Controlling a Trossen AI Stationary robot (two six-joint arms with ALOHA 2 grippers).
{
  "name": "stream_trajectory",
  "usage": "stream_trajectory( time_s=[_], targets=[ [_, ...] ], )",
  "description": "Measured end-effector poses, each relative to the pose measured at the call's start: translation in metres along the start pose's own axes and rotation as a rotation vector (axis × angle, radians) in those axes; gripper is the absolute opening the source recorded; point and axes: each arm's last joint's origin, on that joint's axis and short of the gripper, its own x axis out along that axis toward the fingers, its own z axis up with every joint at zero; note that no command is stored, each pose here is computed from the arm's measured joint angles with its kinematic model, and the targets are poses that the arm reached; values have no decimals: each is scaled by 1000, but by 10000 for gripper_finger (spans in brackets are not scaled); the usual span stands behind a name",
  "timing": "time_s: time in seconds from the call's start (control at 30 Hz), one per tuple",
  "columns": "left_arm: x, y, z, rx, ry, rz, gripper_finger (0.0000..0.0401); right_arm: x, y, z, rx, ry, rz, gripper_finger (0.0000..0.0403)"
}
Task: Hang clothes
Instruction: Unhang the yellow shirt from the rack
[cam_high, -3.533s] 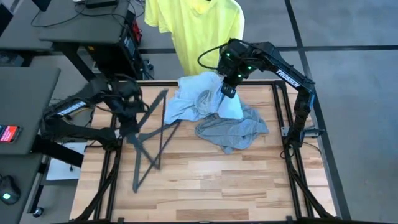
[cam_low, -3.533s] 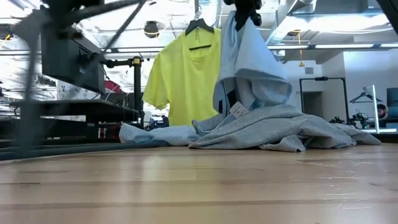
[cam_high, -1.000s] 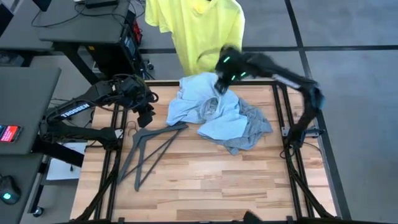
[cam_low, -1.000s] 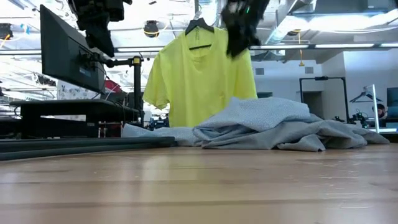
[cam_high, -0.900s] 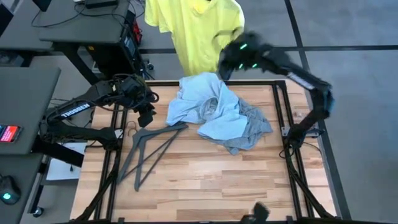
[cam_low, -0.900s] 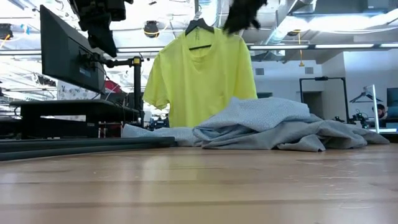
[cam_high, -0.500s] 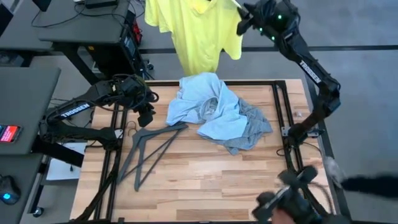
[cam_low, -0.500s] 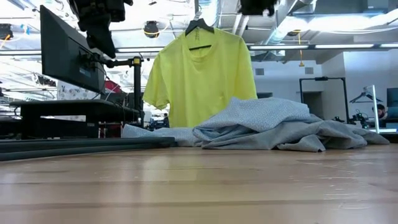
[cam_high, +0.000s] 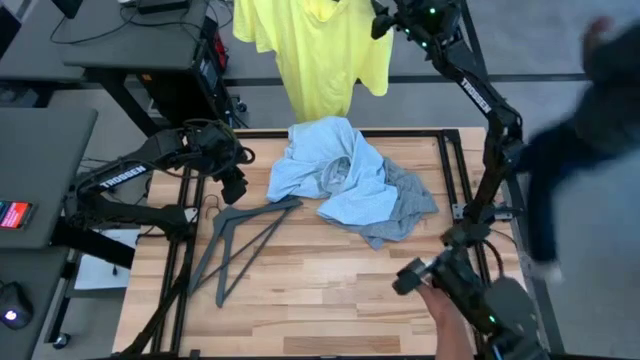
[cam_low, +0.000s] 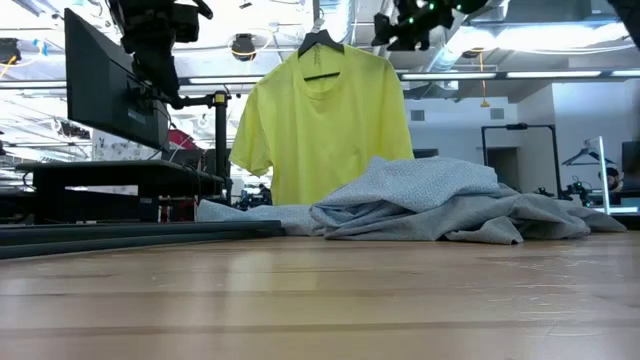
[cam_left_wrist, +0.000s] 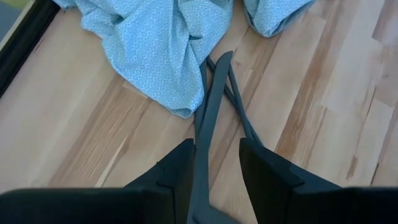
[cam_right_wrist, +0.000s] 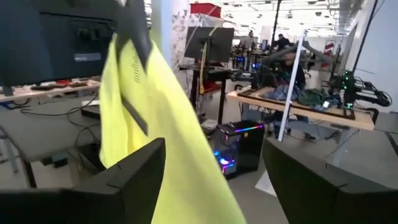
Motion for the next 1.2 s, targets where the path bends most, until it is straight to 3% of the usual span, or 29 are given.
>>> stream_trajectory(
  time_s=[0.3, 0.4, 0.5, 0.67, 0.7, 1.2],
  targets=[
    [0, 1, -1, -29, 11, 15, 113, 20, -3, -27, 0, 75, 55, 253],
    [0, 2, -1, -30, 11, 18, 113, 22, -2, -29, 1, 69, 82, 235],
    [0, 2, -1, -37, 11, 21, 113, 21, -1, -27, 1, 57, 96, 187],
    [0, 2, -1, -38, 10, 25, 113, 20, 1, -24, -8, 37, 152, 42],
    [0, 2, -1, -38, 10, 27, 113, 18, 1, -22, -12, 32, 155, 34],
    [0, 2, -2, -51, 17, 33, 113, -21, -2, 29, -131, 11, 151, 34]
  ],
)
